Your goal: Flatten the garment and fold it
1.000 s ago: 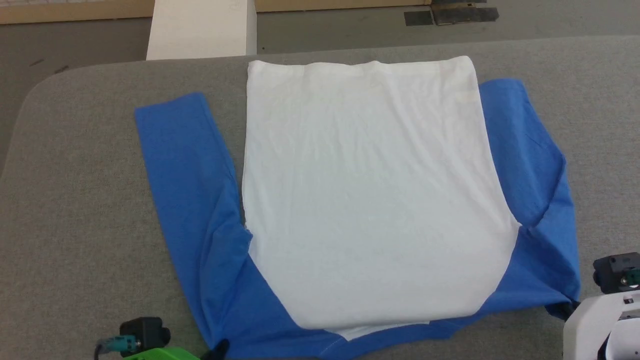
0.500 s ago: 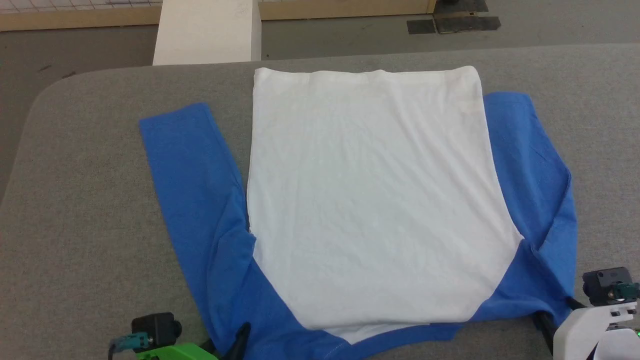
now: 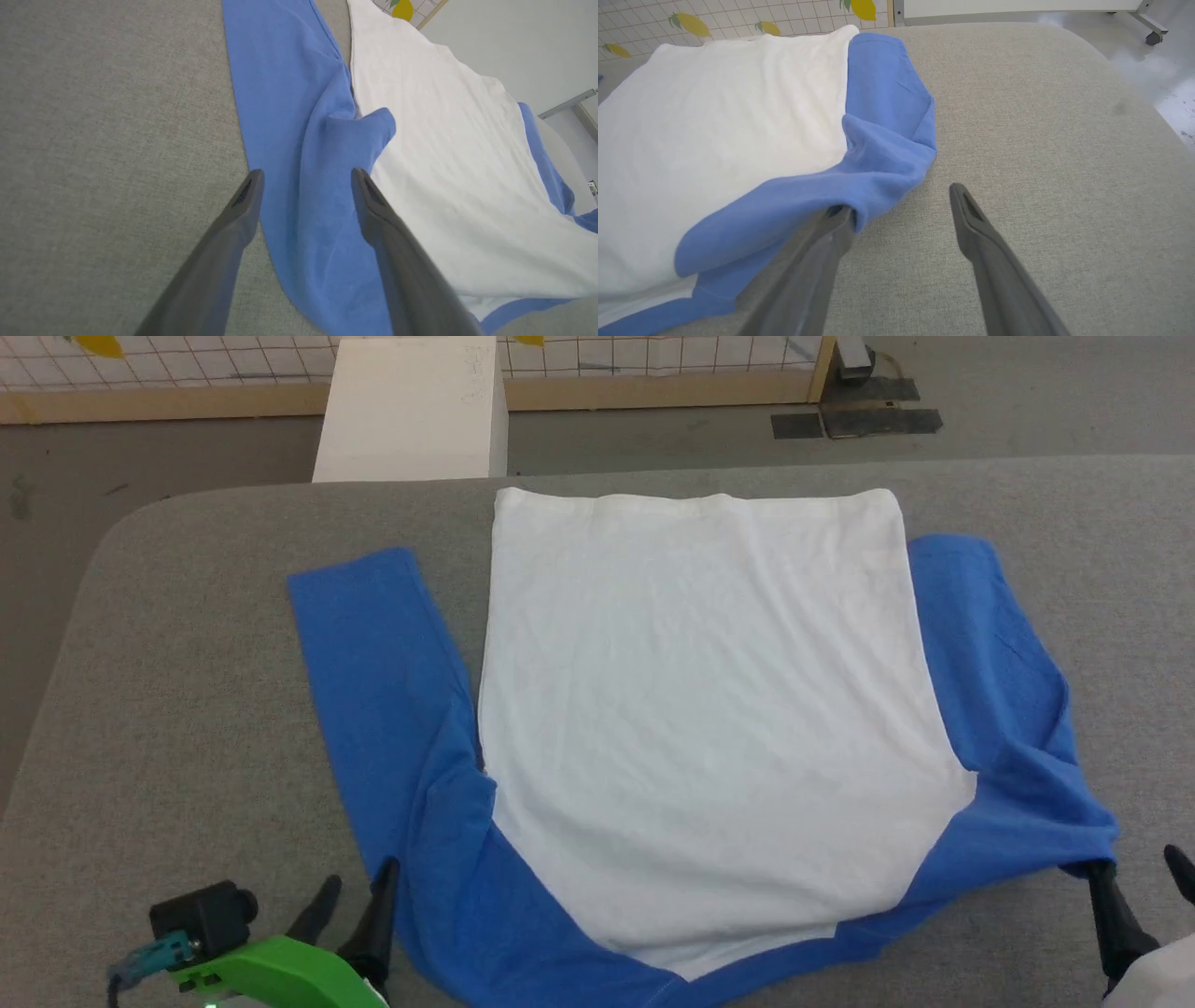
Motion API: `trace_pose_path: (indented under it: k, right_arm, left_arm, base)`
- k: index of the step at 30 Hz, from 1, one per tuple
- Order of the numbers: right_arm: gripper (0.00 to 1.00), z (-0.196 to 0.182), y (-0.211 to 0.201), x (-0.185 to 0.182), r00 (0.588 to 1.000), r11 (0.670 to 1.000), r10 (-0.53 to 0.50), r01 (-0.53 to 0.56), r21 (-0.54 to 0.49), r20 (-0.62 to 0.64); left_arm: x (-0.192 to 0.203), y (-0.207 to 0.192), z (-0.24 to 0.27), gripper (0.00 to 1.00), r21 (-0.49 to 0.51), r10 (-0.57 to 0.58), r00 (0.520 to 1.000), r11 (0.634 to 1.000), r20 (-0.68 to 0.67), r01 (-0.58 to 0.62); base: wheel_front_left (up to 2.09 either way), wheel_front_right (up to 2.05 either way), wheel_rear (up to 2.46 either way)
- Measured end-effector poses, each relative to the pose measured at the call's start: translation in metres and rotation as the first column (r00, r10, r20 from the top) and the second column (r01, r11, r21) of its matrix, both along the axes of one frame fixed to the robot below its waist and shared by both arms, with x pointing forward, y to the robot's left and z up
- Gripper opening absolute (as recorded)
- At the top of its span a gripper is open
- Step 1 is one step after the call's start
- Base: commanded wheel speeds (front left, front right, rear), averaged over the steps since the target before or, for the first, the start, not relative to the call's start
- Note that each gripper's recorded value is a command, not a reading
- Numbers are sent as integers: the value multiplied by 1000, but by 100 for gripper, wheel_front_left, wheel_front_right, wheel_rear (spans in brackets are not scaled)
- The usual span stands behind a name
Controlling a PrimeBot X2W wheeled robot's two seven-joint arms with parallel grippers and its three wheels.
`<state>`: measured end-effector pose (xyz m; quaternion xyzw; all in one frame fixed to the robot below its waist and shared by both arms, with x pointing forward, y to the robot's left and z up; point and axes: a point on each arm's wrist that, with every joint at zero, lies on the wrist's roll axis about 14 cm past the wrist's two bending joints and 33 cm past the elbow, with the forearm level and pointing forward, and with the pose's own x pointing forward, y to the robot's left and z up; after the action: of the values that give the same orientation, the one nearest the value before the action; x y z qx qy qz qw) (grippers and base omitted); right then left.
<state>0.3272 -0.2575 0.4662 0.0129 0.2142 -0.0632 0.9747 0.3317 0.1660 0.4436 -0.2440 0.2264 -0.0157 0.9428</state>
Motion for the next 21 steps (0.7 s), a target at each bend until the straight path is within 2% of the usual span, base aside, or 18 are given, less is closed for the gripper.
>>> trace_pose_path:
  k: [3, 7, 14, 21]
  right_arm:
    - [100, 14, -1, 4, 996, 1000, -12, 13, -5, 87]
    - [100, 18, -1, 6, 990, 1000, -21, 22, -1, 139]
    - [100, 3, -9, -9, 996, 998, -59, 60, -10, 67]
    - [100, 5, -34, -23, 988, 989, -137, 141, -53, 71]
  left_arm:
    - [13, 11, 14, 100, 46, 37, 996, 998, 83, -41]
    - [35, 16, 24, 100, 114, 32, 987, 992, 156, -50]
    - [57, 4, 25, 100, 151, -10, 984, 988, 178, -17]
    - [80, 4, 30, 100, 187, 0, 973, 981, 232, -45]
  base:
    - [0, 0, 0]
    - [0, 0, 0]
    - [0, 0, 0]
    - [0, 0, 0]
